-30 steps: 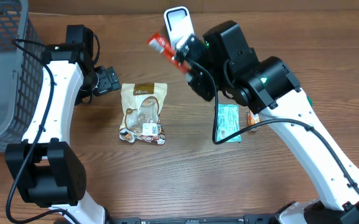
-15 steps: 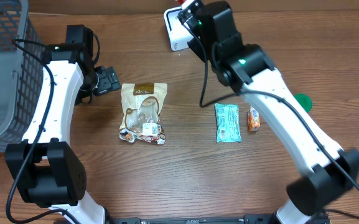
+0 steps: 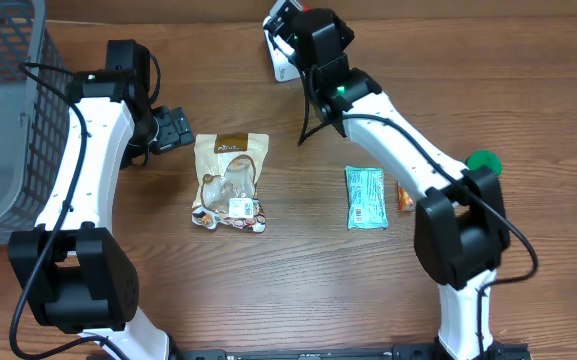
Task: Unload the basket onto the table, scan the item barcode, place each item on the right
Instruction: 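Lift the red snack stick and carry it to the white scanner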
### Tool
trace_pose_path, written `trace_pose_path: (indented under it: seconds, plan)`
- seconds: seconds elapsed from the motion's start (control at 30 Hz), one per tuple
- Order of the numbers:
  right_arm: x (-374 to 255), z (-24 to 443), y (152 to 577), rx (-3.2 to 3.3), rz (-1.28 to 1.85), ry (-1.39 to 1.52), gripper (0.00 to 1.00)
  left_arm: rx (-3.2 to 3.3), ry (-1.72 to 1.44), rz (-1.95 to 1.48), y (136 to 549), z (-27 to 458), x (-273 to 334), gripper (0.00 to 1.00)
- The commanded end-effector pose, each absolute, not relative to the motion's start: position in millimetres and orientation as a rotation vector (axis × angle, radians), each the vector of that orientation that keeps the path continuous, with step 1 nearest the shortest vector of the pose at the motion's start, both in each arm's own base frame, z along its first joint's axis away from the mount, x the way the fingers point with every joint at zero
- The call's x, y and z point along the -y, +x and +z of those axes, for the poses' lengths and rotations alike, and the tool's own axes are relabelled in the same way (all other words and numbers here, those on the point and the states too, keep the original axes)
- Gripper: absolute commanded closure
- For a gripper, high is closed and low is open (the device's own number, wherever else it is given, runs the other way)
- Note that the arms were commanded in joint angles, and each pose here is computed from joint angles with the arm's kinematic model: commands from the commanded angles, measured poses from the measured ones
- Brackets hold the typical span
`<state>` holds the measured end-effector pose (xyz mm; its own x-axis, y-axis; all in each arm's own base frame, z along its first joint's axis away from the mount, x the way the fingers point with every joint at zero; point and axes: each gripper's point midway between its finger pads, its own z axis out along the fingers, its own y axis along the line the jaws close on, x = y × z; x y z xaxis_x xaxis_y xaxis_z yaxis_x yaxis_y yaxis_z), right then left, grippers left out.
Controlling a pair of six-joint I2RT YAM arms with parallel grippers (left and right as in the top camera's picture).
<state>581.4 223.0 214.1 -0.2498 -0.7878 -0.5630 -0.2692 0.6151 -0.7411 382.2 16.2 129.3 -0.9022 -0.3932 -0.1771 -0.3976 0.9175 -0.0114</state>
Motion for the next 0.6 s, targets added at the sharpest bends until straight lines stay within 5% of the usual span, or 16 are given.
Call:
trace_pose_path:
  seconds: [0.0, 0.57]
  plan:
    - [-209, 190, 598, -1.810, -0.729, -0.832, 0.96, -2.881, -0.578, 0.039, 387, 137, -17, 0.00]
    - [-184, 90, 620, -1.808, -1.069, -0.951, 0.96, -2.881, -0.579, 0.039, 387, 137, -17, 0.00]
